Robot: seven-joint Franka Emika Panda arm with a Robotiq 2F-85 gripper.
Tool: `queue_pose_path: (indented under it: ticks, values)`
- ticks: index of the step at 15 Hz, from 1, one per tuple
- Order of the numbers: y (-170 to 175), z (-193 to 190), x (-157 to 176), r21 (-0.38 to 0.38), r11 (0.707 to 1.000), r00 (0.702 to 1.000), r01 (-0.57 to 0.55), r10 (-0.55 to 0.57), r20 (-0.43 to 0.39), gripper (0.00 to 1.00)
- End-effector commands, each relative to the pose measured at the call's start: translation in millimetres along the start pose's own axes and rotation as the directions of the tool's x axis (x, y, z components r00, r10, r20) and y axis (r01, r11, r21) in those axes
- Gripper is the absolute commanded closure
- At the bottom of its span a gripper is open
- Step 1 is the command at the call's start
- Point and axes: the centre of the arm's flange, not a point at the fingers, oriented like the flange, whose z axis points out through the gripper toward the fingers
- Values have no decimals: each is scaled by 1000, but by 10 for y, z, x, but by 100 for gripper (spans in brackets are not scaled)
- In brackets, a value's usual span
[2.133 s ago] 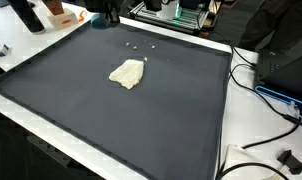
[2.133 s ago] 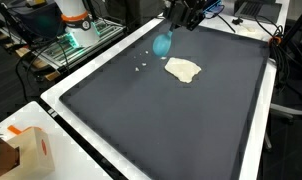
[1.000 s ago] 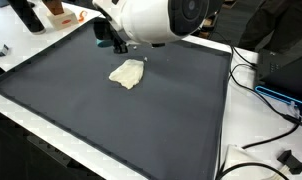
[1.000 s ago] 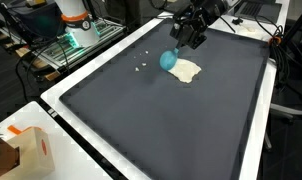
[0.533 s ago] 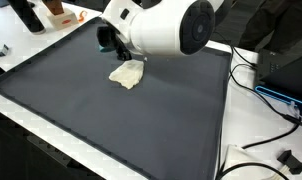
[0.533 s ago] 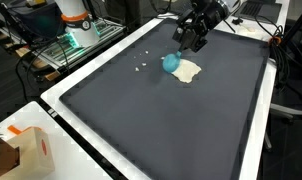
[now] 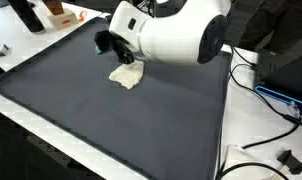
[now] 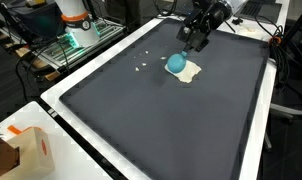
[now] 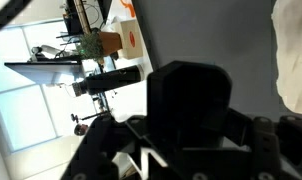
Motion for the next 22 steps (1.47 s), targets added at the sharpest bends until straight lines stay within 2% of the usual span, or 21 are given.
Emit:
queue_pose_path:
  ticks: [1,13,22]
  values:
    - [-39,-89,34,-28,996,994,80,-81,-75,81]
    - [-22,-306,-29,6,962,940,272,-264,-216,81]
    - [206,-435,-6,129,911,873,391,-324,-364,81]
